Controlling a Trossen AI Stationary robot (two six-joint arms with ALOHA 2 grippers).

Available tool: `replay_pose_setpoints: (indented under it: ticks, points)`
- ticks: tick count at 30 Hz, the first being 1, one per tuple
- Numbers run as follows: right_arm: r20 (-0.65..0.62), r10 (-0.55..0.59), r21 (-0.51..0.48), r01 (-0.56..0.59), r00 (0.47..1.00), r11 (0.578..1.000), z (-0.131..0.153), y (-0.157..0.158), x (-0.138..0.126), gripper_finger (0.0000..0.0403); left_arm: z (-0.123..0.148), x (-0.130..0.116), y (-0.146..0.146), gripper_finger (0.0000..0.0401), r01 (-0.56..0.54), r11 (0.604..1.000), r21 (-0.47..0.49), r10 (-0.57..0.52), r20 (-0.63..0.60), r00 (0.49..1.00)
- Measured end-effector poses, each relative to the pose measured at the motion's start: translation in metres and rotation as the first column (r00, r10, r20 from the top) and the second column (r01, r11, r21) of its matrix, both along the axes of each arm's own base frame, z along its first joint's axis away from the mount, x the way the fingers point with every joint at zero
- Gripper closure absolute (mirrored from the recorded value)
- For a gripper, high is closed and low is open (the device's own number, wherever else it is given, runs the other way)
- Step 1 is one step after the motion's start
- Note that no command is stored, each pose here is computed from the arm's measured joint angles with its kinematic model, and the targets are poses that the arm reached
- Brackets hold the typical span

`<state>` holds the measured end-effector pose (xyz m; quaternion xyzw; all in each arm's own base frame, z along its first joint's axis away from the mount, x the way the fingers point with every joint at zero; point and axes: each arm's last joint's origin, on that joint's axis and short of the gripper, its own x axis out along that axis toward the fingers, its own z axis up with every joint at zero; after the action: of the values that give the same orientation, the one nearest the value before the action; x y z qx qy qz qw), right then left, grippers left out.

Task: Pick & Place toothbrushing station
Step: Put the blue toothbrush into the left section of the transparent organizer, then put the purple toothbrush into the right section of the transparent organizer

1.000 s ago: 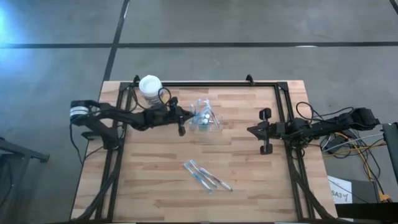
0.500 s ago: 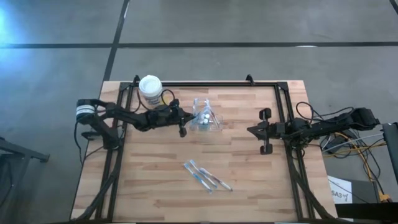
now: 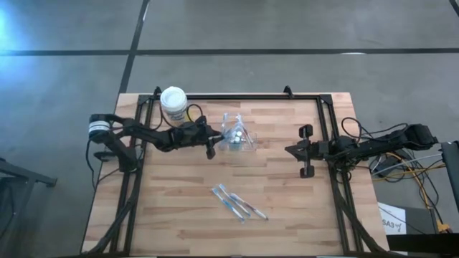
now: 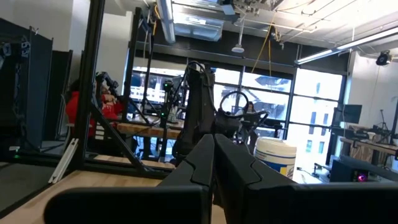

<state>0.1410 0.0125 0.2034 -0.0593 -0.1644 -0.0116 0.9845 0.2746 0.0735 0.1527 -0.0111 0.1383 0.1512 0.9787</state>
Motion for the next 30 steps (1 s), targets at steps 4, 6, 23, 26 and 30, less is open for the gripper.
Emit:
replay_pose_setpoints:
  ticks: [4, 6, 23, 26, 30]
  points:
    - [0.0, 0.0, 0.0, 0.0, 1.0, 1.0, 0.0, 0.0, 0.0, 0.0394, 0.0, 0.0, 0.0, 0.0285, 0.005, 1.0, 0.017, -0.005, -0.008, 1.0]
    - [0.0, 0.0, 0.0, 0.0, 1.0, 1.0, 0.0, 0.0, 0.0, 0.0394, 0.001, 0.0, 0.0, 0.0266, 0.006, 1.0, 0.02, -0.005, -0.004, 1.0]
    - [-0.003, 0.0, -0.001, 0.0, 1.0, 1.0, 0.0, 0.0, 0.0, 0.0394, 0.029, -0.019, -0.005, 0.0154, 0.007, 0.999, 0.033, -0.007, 0.001, 1.0]
    - [-0.004, 0.001, -0.001, -0.001, 1.0, 1.0, 0.0, 0.0, 0.0, 0.0394, 0.039, -0.028, -0.008, 0.0155, 0.018, 0.998, 0.052, -0.017, -0.025, 1.0]
    - [-0.004, 0.002, 0.004, -0.002, 1.0, 1.0, 0.0, 0.0, 0.0, 0.0394, 0.056, -0.043, -0.014, 0.0156, 0.029, 0.997, 0.073, -0.029, 0.003, 1.0]
